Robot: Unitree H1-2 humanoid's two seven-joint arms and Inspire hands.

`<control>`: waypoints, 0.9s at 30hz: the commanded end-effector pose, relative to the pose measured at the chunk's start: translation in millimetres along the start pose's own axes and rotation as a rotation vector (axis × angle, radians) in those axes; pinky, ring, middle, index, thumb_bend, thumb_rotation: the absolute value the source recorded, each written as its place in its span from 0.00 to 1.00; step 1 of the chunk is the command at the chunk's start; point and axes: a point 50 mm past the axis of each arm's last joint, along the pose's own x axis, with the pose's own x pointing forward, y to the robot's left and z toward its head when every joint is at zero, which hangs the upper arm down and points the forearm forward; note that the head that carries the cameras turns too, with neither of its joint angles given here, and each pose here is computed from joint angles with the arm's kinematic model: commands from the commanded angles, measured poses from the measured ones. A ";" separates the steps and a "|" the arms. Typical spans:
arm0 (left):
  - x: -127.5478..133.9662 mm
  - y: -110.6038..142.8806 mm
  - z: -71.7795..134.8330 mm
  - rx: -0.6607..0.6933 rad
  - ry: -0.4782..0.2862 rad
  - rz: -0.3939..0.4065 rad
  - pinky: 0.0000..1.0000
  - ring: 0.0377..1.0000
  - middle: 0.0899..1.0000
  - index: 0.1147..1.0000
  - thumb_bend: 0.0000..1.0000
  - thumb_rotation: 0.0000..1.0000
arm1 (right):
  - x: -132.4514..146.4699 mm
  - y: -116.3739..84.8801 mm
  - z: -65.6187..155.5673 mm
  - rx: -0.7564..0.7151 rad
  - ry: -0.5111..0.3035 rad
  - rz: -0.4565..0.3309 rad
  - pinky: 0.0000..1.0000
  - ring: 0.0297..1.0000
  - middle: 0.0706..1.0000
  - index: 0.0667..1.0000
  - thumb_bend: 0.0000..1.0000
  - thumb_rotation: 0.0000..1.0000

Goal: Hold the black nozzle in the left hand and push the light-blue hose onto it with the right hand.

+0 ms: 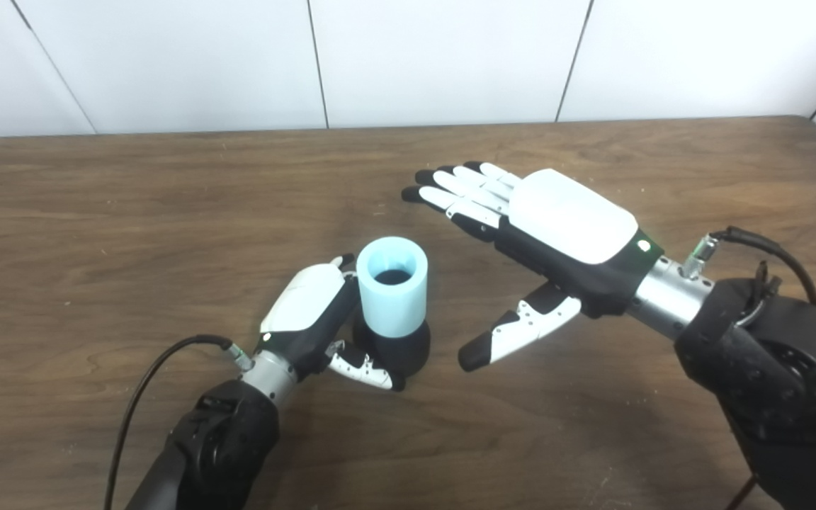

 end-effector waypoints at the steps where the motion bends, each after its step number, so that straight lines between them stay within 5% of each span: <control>1: -3.5 -8.8 -15.0 0.027 0.063 -0.066 1.00 0.83 0.78 0.70 0.88 0.08 | 0.4 -9.3 3.7 -0.024 -0.021 -0.049 1.00 1.00 1.00 0.97 0.66 1.00; 9: -0.8 5.6 -17.4 0.054 0.025 -0.027 1.00 0.92 0.89 0.84 0.92 0.17 | 1.6 -6.8 2.9 -0.016 -0.024 -0.050 1.00 1.00 1.00 0.97 0.67 1.00; 27: -11.4 51.2 -28.9 0.096 -0.007 0.061 1.00 0.95 0.94 0.89 1.00 0.24 | 4.9 -1.8 -5.5 -0.002 -0.021 -0.043 1.00 1.00 0.99 0.98 0.67 1.00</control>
